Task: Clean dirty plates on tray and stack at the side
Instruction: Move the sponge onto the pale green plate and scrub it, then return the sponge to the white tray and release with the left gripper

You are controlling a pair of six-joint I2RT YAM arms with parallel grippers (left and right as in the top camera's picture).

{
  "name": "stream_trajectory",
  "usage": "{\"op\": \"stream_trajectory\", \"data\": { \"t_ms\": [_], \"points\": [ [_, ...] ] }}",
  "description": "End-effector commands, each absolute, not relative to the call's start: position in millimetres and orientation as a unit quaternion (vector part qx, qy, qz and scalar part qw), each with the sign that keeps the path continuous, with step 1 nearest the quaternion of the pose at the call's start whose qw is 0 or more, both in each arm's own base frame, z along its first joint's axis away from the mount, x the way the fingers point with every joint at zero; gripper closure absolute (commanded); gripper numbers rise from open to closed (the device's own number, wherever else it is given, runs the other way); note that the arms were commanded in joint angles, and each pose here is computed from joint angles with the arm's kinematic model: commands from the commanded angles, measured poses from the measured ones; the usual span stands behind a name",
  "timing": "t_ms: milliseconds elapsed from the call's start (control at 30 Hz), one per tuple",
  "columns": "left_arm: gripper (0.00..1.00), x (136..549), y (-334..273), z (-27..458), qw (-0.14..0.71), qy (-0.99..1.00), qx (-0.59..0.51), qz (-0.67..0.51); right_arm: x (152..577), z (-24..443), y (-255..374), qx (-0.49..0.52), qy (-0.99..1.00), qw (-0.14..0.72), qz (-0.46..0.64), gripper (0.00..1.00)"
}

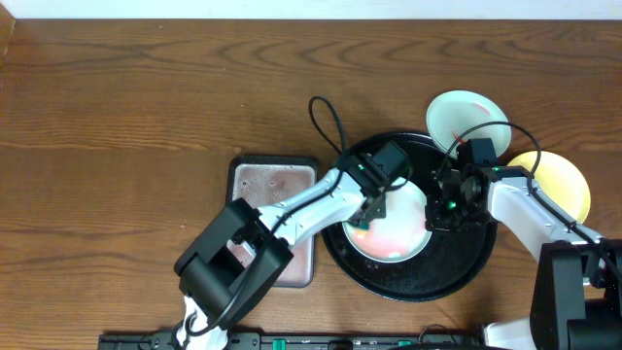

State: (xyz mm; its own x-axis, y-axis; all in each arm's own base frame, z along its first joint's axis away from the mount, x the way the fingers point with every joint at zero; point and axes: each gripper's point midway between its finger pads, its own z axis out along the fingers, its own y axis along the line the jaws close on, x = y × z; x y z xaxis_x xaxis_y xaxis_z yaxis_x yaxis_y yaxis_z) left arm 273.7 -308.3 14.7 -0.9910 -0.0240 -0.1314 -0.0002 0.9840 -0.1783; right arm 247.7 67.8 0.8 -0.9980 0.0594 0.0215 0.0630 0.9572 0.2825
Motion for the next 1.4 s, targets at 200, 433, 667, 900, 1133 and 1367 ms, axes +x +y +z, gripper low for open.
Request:
{"op": "stream_trajectory", "data": {
  "t_ms": [200, 433, 667, 900, 1133, 1367],
  "points": [
    [0.93, 241.3, -382.2, 14.3, -0.027, 0.968, 0.0, -0.249, 243.9, -9.3, 52.1, -0.034, -0.994, 0.013, -0.098, 0.99],
    [0.92, 235.6, -369.8, 3.7, -0.011, 0.979, 0.025, -0.202, 243.7, -9.3, 52.1, -0.034, -0.994, 0.013, -0.098, 0.99],
    [0.93, 277.8, -264.5, -11.2, 0.078, 0.997, -0.02, 0.019, 243.8, -9.3, 52.1, -0.034, -0.994, 0.013, -0.098, 0.99],
    [0.93, 312.4, -220.8, 4.6, 0.159, 0.978, 0.028, 0.134, 243.7, -9.3, 52.1, -0.034, -0.994, 0.013, -0.098, 0.99],
    [0.92, 314.5, -249.2, 37.8, 0.145, 0.984, 0.045, 0.093, 243.3, -9.3, 52.1, -0.034, -0.994, 0.014, -0.098, 0.99],
    [0.92, 298.3, -277.7, 94.3, 0.119, 0.992, 0.046, -0.011, 243.3, -9.3, 52.0, -0.034, -0.994, 0.014, -0.098, 0.99]
  ]
}}
